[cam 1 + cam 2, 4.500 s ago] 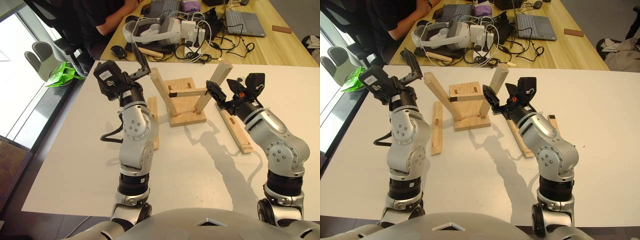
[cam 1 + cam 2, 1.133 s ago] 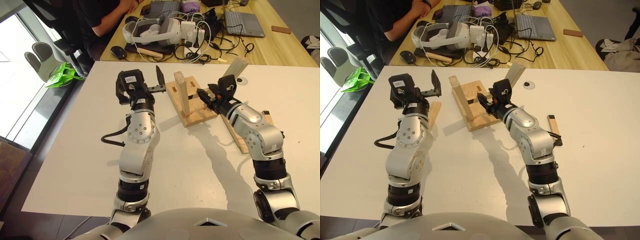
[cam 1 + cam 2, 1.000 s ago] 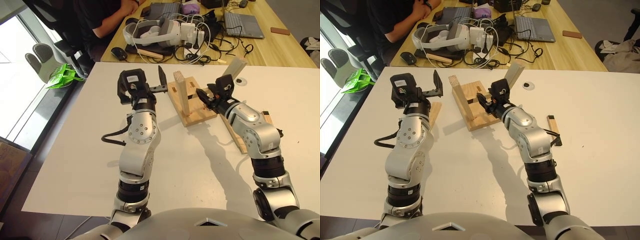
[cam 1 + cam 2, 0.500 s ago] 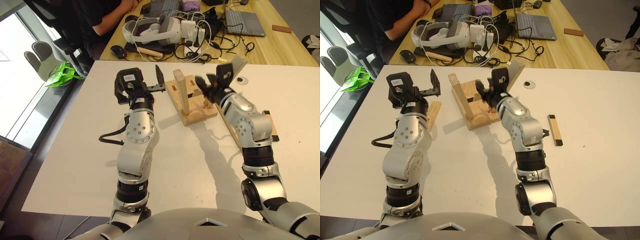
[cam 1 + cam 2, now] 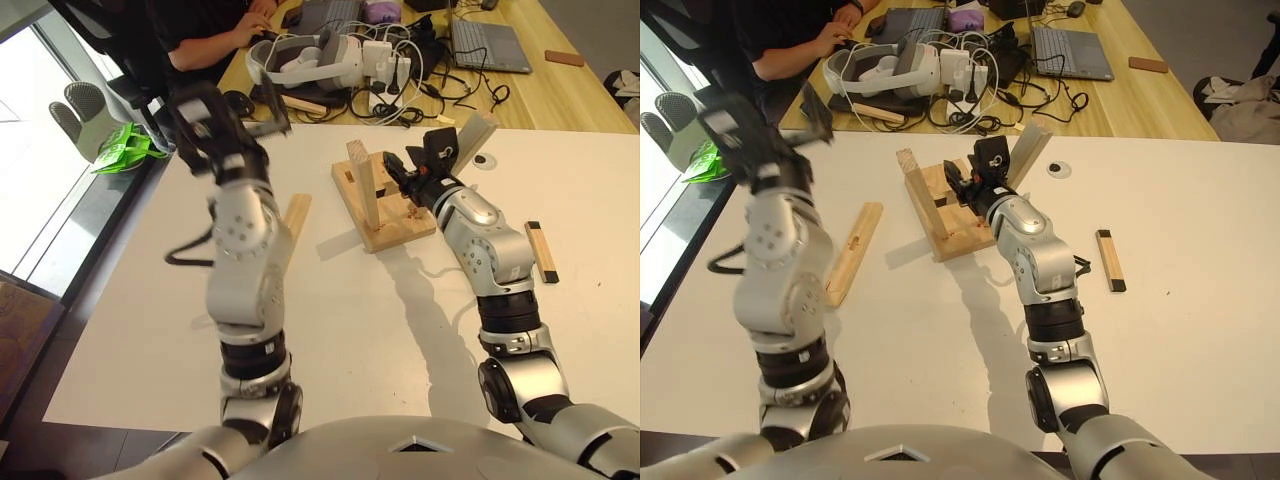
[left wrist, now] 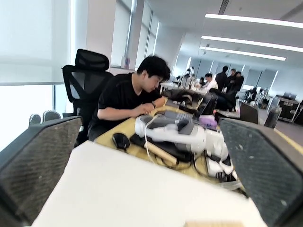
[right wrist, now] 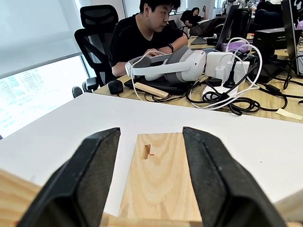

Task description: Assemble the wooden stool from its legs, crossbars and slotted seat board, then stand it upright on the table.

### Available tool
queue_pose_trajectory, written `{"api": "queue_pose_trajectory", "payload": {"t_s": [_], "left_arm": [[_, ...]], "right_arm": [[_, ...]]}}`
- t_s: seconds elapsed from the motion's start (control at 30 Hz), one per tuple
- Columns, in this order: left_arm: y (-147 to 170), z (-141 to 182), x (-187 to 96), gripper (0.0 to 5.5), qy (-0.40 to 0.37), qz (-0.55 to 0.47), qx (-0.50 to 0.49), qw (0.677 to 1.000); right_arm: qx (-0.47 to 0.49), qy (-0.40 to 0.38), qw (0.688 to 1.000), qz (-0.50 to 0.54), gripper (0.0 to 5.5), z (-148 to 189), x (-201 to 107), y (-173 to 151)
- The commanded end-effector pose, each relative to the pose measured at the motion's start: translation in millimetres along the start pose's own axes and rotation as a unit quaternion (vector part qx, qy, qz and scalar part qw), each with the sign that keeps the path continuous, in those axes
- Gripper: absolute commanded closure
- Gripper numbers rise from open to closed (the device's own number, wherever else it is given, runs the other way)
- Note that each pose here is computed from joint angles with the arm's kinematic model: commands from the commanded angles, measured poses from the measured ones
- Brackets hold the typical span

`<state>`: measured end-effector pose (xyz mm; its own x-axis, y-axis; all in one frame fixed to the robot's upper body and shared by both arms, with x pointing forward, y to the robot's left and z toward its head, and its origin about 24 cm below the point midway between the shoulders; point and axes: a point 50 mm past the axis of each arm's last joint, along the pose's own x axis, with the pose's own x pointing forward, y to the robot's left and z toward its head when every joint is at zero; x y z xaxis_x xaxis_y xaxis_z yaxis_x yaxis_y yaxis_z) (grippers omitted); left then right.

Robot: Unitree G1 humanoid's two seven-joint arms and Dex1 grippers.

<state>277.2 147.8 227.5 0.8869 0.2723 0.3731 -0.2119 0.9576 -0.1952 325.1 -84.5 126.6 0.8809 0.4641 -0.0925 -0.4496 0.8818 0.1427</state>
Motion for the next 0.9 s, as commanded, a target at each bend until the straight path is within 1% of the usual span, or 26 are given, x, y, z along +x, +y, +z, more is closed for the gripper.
{"api": "queue_pose_trajectory", "payload": {"t_s": [0.03,0.1,0.2,0.27,0.33,0.37,0.47,0.5,0.53,0.57,0.6,0.63,0.7,0.77,0.83,0.9], "left_arm": [[-25.8,82.2,38.8,0.1,-0.133,-0.123,-0.084,0.98],[-32.9,97.3,43.2,0.1,-0.153,-0.163,-0.097,0.97],[-44.7,123.1,43.8,0.1,-0.177,-0.245,-0.147,0.942],[-46.1,129.3,43.6,0.1,-0.173,-0.276,-0.166,0.931],[-46.7,122.7,44.0,0.1,-0.142,-0.302,-0.165,0.928],[-47.1,110.0,43.4,0.1,-0.104,-0.315,-0.162,0.929],[-54.2,34.3,20.2,0.1,0.073,-0.345,-0.148,0.924],[-59.5,4.6,7.6,0.1,0.136,-0.342,-0.136,0.92],[-68.9,-33.7,-13.5,0.1,0.228,-0.348,-0.113,0.902],[-74.1,-60.2,-33.0,0.1,0.28,-0.354,-0.06,0.89],[-76.1,-79.1,-49.9,0.1,0.319,-0.363,-0.017,0.875],[-75.7,-86.7,-57.0,0.1,0.325,-0.366,0.022,0.872],[-75.2,-88.1,-56.8,0.1,0.314,-0.367,0.063,0.873],[-76.5,-79.9,-48.3,0.1,0.285,-0.353,0.051,0.89],[-75.6,-60.5,-31.4,0.1,0.226,-0.326,0.016,0.918],[-70.6,-43.4,-16.9,0.1,0.18,-0.301,-0.008,0.936]], "right_arm": [[0.001,0.007,1.0,-0.012,3.05,-4.0,-3.2,-2.2],[0.003,0.01,1.0,-0.009,3.05,-5.7,-3.9,-0.2],[0.001,0.014,1.0,-0.003,3.05,-7.2,-4.6,3.4],[-0.001,0.016,1.0,-0.002,3.05,-7.6,-5.2,3.6],[-0.003,0.018,1.0,-0.004,3.05,-7.8,-6.1,2.7],[-0.004,0.019,1.0,-0.005,3.05,-8.0,-6.6,2.2],[-0.009,0.024,1.0,-0.016,3.05,-9.3,-8.7,-2.3],[-0.014,0.028,0.999,-0.027,3.05,-10.1,-9.5,-6.1],[-0.021,0.033,0.999,-0.038,3.05,-11.0,-9.3,-10.1],[-0.025,0.037,0.998,-0.044,3.05,-11.1,-8.1,-12.3],[-0.028,0.038,0.998,-0.047,3.05,-10.6,-7.3,-13.6],[-0.029,0.038,0.998,-0.048,3.05,-9.8,-6.8,-14.4],[-0.029,0.036,0.997,-0.055,3.05,-9.1,-7.9,-17.4],[-0.024,0.032,0.997,-0.061,3.05,-8.5,-7.8,-18.8],[-0.021,0.028,0.998,-0.061,3.05,-7.7,-7.2,-18.4],[-0.019,0.025,0.998,-0.06,3.05,-7.1,-7.1,-17.9]]}}
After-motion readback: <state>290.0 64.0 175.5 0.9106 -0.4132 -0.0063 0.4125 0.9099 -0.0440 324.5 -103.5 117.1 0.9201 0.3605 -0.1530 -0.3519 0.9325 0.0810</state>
